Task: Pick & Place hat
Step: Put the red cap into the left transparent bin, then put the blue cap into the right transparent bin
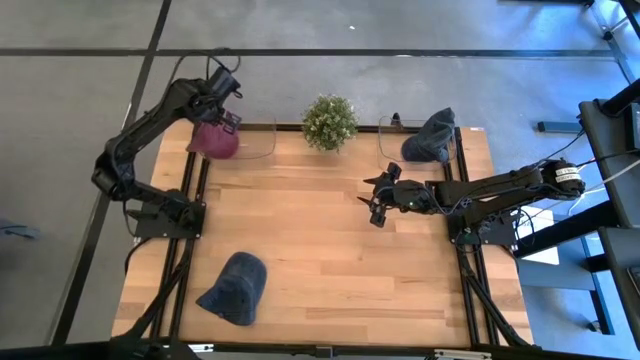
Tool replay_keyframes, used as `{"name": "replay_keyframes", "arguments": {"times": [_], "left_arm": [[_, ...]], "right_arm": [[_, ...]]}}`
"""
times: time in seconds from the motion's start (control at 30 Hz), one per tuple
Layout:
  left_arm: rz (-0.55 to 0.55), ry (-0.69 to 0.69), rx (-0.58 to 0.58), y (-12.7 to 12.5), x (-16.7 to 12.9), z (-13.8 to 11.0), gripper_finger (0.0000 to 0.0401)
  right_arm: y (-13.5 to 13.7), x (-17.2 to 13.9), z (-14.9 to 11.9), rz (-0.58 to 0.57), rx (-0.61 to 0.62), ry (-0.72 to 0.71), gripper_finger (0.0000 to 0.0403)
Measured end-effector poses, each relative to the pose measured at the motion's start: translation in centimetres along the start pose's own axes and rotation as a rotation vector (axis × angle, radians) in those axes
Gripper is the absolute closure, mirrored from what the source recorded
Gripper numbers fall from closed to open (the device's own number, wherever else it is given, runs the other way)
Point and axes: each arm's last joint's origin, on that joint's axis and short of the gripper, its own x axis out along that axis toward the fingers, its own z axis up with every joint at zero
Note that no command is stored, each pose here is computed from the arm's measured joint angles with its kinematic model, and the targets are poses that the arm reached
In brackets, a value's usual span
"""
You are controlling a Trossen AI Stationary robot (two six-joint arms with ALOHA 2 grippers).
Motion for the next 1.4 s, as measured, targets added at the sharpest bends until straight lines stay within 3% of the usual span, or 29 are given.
{"name": "replay_keyframes", "arguments": {"times": [0.23, 0.43, 0.8, 0.93, 1.03, 1.17, 1.27, 1.4], "left_arm": [[0.070, 0.039, -0.022, -0.7, 0.8, 0.2, 0.0371], [0.061, 0.069, -0.036, -1.0, 1.3, 0.3, 0.0320], [0.038, 0.071, -0.042, -1.0, 1.2, 0.3, 0.0284], [0.021, 0.010, -0.005, -0.7, 0.0, -0.1, 0.0271], [-0.089, -0.044, 0.025, -0.6, -1.7, -0.8, 0.0269], [-0.367, -0.096, 0.035, -1.4, -4.3, -2.5, 0.0272], [-0.551, -0.136, 0.049, -2.7, -5.9, -4.3, 0.0273], [-0.718, -0.139, 0.063, -5.3, -6.9, -7.6, 0.0273]], "right_arm": [[0.0, 0.0, 0.0, 0.000, -0.015, 0.000, 0.0147], [0.0, 0.0, 0.0, 0.000, -0.023, 0.000, 0.0147], [0.0, 0.0, 0.0, 0.000, -0.023, -0.001, 0.0147], [0.0, 0.0, 0.0, 0.001, -0.023, -0.001, 0.0147], [0.0, 0.0, 0.0, 0.000, -0.023, -0.001, 0.0147], [0.0, 0.0, 0.0, 0.000, -0.023, -0.001, 0.0147], [0.0, 0.0, 0.0, 0.000, -0.030, -0.001, 0.0147], [0.0, 0.0, 0.0, 0.000, -0.049, -0.004, 0.0147]]}}
